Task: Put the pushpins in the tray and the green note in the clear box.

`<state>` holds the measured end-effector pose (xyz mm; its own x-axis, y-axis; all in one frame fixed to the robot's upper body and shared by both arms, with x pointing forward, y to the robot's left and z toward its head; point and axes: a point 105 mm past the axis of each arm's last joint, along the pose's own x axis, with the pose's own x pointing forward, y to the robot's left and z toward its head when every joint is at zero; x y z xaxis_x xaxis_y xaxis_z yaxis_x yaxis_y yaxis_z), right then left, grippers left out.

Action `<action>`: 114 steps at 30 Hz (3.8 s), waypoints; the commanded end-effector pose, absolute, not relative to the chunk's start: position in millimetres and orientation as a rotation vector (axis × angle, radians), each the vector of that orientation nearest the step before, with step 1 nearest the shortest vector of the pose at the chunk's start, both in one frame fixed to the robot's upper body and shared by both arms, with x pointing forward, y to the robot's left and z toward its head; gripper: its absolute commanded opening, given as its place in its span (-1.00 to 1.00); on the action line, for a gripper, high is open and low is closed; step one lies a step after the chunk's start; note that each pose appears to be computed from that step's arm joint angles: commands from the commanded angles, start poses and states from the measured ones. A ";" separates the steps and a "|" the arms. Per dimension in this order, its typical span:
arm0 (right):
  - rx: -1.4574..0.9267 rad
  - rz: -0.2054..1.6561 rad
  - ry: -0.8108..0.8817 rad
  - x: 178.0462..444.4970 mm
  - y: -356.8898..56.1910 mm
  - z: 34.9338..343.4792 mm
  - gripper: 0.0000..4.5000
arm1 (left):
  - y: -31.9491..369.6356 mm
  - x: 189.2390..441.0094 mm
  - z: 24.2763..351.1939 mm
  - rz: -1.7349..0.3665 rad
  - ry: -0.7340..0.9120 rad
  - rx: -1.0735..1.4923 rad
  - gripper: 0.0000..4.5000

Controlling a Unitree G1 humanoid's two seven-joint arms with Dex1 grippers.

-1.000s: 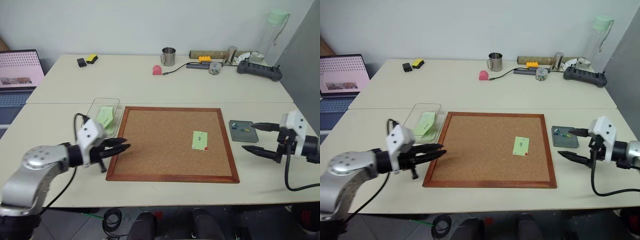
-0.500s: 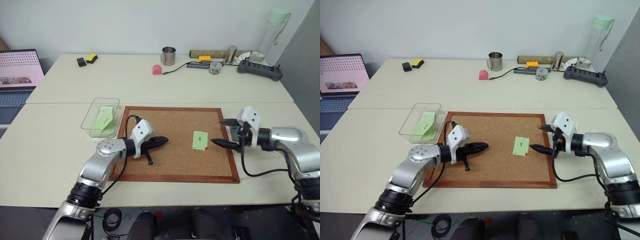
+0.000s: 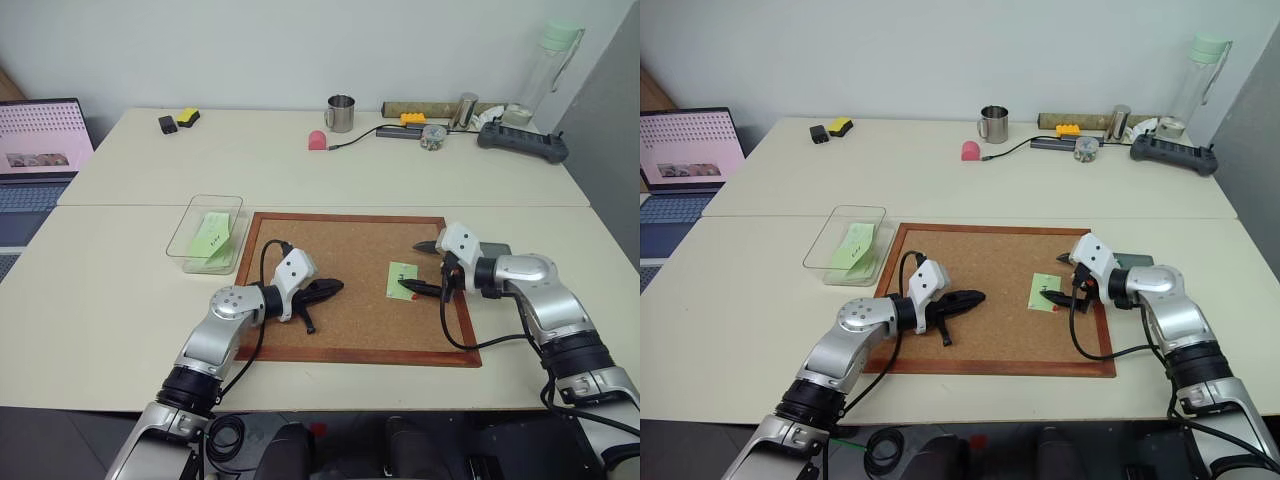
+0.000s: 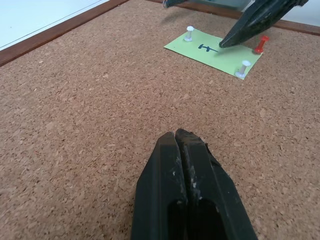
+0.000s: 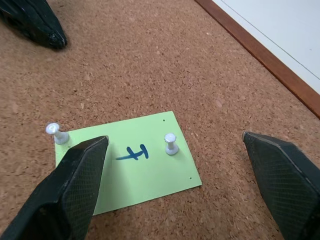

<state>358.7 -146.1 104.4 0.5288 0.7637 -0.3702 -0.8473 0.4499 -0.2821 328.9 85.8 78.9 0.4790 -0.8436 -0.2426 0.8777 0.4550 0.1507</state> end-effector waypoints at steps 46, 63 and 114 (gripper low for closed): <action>-0.131 1.004 0.091 348.1 -142.3 149.0 -0.97 | 84.3 315.5 47.3 -1.057 0.258 0.251 -1.00; -0.284 0.475 0.253 351.6 -275.5 137.8 -0.97 | 86.3 318.8 48.6 -1.057 0.247 0.276 -1.00; -0.402 1.029 0.222 309.6 -152.0 99.4 -0.80 | 86.9 316.7 45.0 -1.072 0.260 0.297 -1.00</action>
<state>308.5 -150.4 91.2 0.4917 0.7762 -0.3945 -0.8705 0.4491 -0.2012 326.1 82.8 71.0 0.4824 -0.8362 -0.2610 0.8758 0.4559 0.1584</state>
